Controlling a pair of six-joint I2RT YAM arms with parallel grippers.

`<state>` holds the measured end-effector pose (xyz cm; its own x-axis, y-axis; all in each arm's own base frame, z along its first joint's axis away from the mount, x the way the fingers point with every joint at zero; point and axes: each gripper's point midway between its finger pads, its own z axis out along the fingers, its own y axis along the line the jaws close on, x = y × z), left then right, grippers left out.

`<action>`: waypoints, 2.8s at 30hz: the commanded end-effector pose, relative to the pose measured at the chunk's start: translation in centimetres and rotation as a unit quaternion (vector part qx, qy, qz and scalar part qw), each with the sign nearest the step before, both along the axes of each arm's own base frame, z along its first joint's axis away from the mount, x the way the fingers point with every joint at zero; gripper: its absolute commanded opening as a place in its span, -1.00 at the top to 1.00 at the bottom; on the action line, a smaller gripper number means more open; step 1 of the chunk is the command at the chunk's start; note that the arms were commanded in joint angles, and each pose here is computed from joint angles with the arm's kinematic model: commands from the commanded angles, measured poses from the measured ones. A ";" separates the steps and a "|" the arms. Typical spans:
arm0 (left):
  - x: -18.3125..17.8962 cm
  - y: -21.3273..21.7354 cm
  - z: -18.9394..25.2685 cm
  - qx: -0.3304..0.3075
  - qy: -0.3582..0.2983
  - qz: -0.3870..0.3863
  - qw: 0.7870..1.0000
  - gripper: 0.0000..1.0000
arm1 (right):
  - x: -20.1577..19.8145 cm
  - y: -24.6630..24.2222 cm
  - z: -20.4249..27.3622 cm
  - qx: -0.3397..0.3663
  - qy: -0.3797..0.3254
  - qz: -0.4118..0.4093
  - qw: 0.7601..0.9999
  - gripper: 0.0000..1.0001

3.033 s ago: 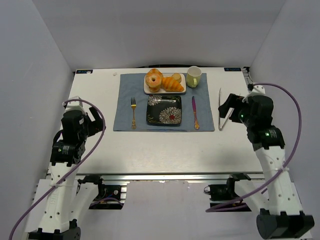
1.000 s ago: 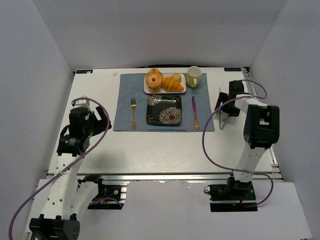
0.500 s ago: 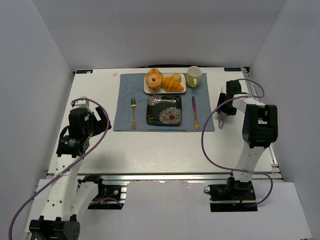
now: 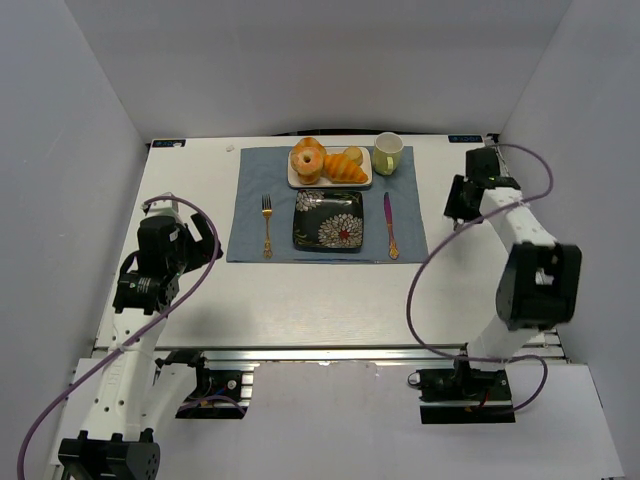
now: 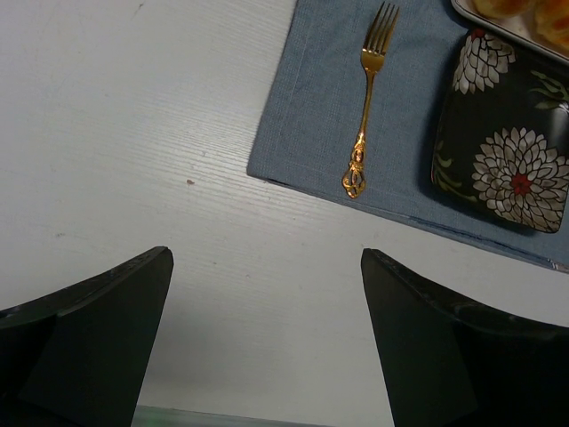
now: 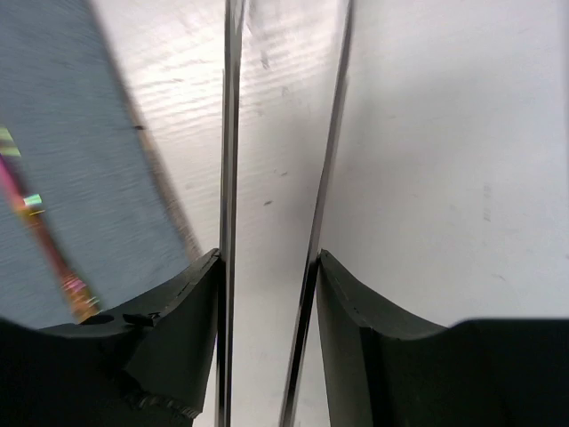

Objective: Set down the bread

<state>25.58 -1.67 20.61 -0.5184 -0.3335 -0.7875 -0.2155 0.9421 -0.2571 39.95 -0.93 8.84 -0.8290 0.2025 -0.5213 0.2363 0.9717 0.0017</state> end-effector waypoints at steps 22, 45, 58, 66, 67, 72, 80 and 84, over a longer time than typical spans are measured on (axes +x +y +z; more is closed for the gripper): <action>2.3 -1.6 3.2 -0.072 -0.077 0.006 0.994 -0.96 | -10.1 17.9 19.3 0.150 -0.190 0.373 0.896 -0.01; 2.6 -2.2 1.5 -0.083 -0.065 -0.001 0.994 -0.96 | 3.9 27.0 15.8 0.190 -0.186 0.349 0.899 0.02; 2.5 -2.4 0.9 -0.086 -0.060 -0.006 0.995 -0.96 | 6.5 30.9 13.1 0.223 -0.170 0.249 0.927 -0.01; 2.3 -2.4 0.5 -0.085 -0.057 -0.007 0.995 -0.96 | 7.6 32.5 12.0 0.201 -0.163 0.235 0.937 -0.04; 2.2 -2.4 0.5 -0.084 -0.056 -0.007 0.995 -0.96 | 7.6 32.7 11.9 0.205 -0.160 0.239 0.936 -0.04; 2.2 -2.3 0.5 -0.083 -0.057 -0.005 0.995 -0.96 | 7.7 33.0 10.3 0.191 -0.141 0.238 0.942 -0.05; 2.3 -2.3 0.5 -0.086 -0.060 -0.004 0.995 -0.97 | 8.0 31.7 8.4 0.147 -0.127 0.226 0.954 -0.06; 2.3 -2.3 0.4 -0.086 -0.059 -0.004 0.995 -0.96 | 7.8 31.8 7.8 0.146 -0.118 0.233 0.954 -0.01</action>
<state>27.85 -3.74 20.49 -0.4481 -0.4616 -0.7656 -0.1879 0.8859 -0.4242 46.96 30.76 15.47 -0.7584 0.0089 -0.6517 -0.2535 0.9171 0.3076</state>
